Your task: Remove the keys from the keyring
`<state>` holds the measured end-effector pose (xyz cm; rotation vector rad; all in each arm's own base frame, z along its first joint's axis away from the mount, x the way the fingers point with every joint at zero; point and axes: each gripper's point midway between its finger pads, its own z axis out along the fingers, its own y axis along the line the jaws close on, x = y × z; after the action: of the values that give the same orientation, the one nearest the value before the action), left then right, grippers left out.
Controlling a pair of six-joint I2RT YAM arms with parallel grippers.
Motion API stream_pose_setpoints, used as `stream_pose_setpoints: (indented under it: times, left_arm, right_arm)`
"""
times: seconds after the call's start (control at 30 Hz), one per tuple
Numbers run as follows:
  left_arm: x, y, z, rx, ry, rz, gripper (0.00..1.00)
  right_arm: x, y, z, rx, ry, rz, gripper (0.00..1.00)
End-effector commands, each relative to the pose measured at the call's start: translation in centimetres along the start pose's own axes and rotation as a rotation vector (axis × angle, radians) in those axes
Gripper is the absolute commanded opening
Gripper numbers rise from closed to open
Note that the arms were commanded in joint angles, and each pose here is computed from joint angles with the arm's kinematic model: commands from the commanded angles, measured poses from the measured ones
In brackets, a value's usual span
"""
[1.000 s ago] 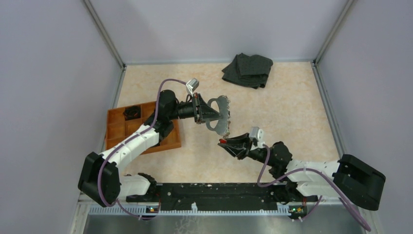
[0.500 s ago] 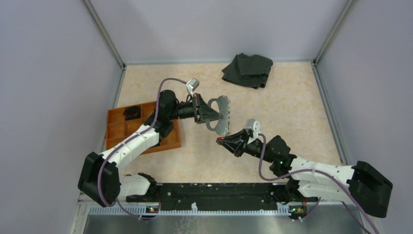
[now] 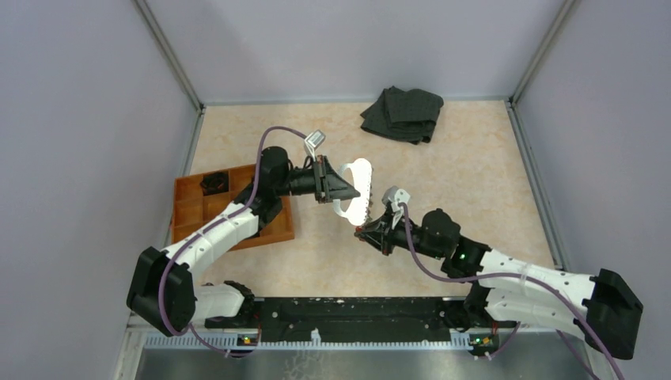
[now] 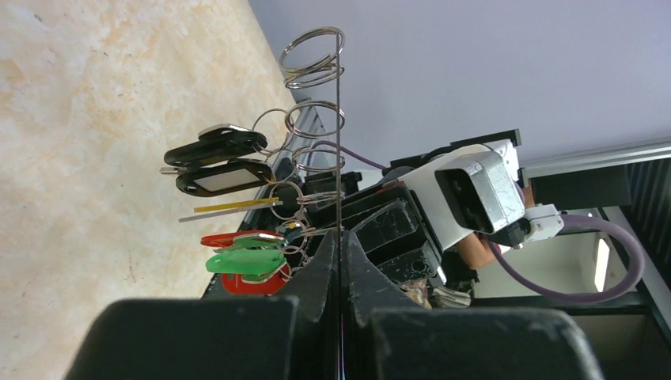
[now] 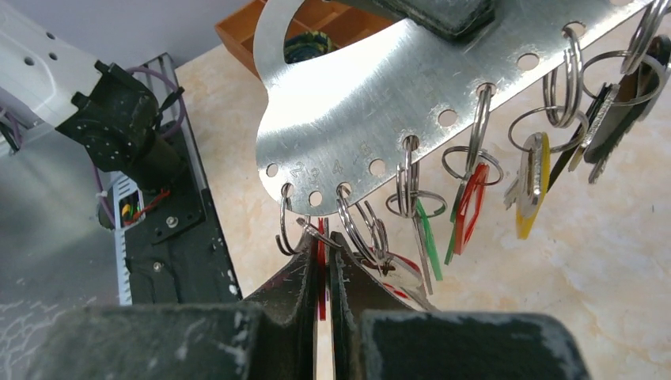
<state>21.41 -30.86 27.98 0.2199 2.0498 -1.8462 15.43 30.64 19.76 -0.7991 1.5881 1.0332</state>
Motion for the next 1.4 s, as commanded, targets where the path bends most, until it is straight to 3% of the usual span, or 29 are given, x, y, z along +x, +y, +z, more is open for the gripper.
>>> stream_pose_setpoints:
  times: [0.0,0.77,1.37]
  left_arm:
    - [-1.1,-2.9,-0.6,0.045,-0.041,0.145,0.0]
    - [-1.3,-0.9,-0.6,-0.039,-0.052,0.259,0.0]
    - [-0.7,-0.8,-1.2,-0.046,-0.046,0.292,0.0]
  right_arm:
    - [-1.7,0.7,-0.3,0.004,0.015,0.0,0.0]
    - [-1.6,0.7,-1.2,0.071,0.159,0.068,0.0]
    - [-2.5,0.9,-0.5,0.096,0.187,0.086,0.0]
